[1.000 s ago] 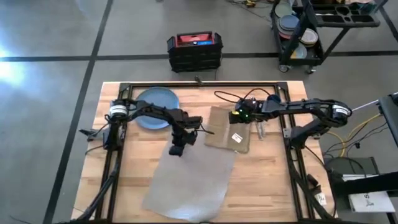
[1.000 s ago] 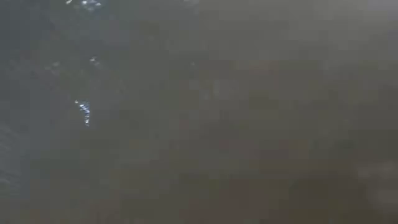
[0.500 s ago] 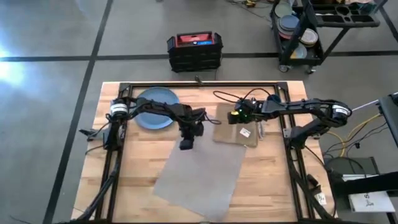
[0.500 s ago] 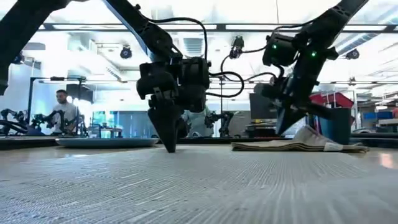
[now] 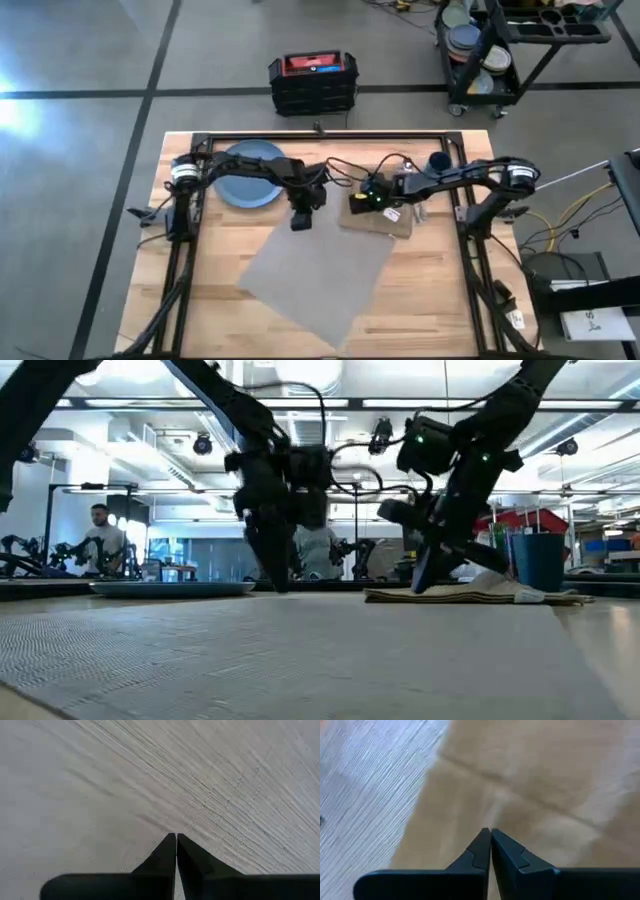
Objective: Set table place
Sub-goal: Fold the brown table napkin
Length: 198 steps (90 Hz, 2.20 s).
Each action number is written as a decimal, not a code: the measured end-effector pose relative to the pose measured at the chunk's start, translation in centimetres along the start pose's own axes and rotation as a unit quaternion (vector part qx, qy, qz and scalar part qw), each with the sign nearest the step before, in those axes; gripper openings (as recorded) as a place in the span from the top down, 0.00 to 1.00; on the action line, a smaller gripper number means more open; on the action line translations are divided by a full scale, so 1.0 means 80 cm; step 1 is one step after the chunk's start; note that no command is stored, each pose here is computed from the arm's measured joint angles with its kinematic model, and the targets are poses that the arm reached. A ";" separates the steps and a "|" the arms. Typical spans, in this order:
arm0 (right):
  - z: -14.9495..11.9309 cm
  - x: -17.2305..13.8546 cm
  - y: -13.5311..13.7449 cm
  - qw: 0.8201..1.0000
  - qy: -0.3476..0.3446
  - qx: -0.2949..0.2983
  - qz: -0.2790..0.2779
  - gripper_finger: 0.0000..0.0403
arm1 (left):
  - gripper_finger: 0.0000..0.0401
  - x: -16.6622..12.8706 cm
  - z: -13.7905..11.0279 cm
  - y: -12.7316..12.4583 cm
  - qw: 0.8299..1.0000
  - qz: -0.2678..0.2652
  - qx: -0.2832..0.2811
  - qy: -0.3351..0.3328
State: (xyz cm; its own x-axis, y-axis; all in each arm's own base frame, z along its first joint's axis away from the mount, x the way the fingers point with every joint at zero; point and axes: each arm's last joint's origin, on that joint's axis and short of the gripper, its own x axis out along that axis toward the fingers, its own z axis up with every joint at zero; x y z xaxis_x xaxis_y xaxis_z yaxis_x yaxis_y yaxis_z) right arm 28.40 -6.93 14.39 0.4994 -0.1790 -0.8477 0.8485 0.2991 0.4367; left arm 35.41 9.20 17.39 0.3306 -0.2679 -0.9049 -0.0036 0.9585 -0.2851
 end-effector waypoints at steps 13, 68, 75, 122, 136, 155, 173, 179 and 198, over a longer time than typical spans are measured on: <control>0.004 -0.002 0.006 1.000 -0.005 -0.006 0.007 1.00 | 1.00 -0.023 -0.021 -0.018 1.000 -0.020 -0.022 0.010; 0.002 0.033 0.041 0.998 0.042 -0.036 0.020 1.00 | 1.00 0.037 -0.110 -0.045 0.995 -0.063 -0.071 0.032; 0.000 0.038 0.051 0.997 0.056 -0.045 0.030 1.00 | 1.00 0.039 -0.109 -0.044 0.995 -0.066 -0.068 0.026; -0.030 0.051 0.141 0.983 0.100 -0.106 0.112 1.00 | 1.00 0.040 -0.107 -0.043 0.996 -0.069 -0.055 0.013; -0.030 0.043 0.158 0.980 0.097 -0.116 0.130 1.00 | 1.00 0.040 -0.107 -0.043 0.996 -0.068 -0.055 0.014; -0.012 -0.004 0.181 0.978 0.049 -0.145 0.140 1.00 | 1.00 0.037 -0.106 -0.044 0.995 -0.079 -0.057 0.011; 0.016 -0.051 0.178 0.978 0.015 -0.191 0.084 1.00 | 1.00 0.018 -0.088 -0.049 0.996 -0.077 -0.039 -0.026; 0.026 -0.066 0.173 0.977 0.008 -0.201 0.063 1.00 | 1.00 0.011 -0.078 -0.049 0.996 -0.076 -0.027 -0.040; 0.056 -0.093 0.141 0.976 -0.008 -0.218 -0.019 1.00 | 1.00 -0.027 -0.030 -0.038 0.991 -0.064 0.027 -0.114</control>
State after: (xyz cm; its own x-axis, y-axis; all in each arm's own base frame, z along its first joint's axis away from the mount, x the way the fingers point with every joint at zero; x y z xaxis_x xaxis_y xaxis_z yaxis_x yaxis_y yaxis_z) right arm 35.06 -6.46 26.95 0.4739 -0.2118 -0.8547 0.7139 0.6607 0.2321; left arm 32.44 6.61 19.43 0.5291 -0.3643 -0.7663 0.0997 0.9236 -0.3702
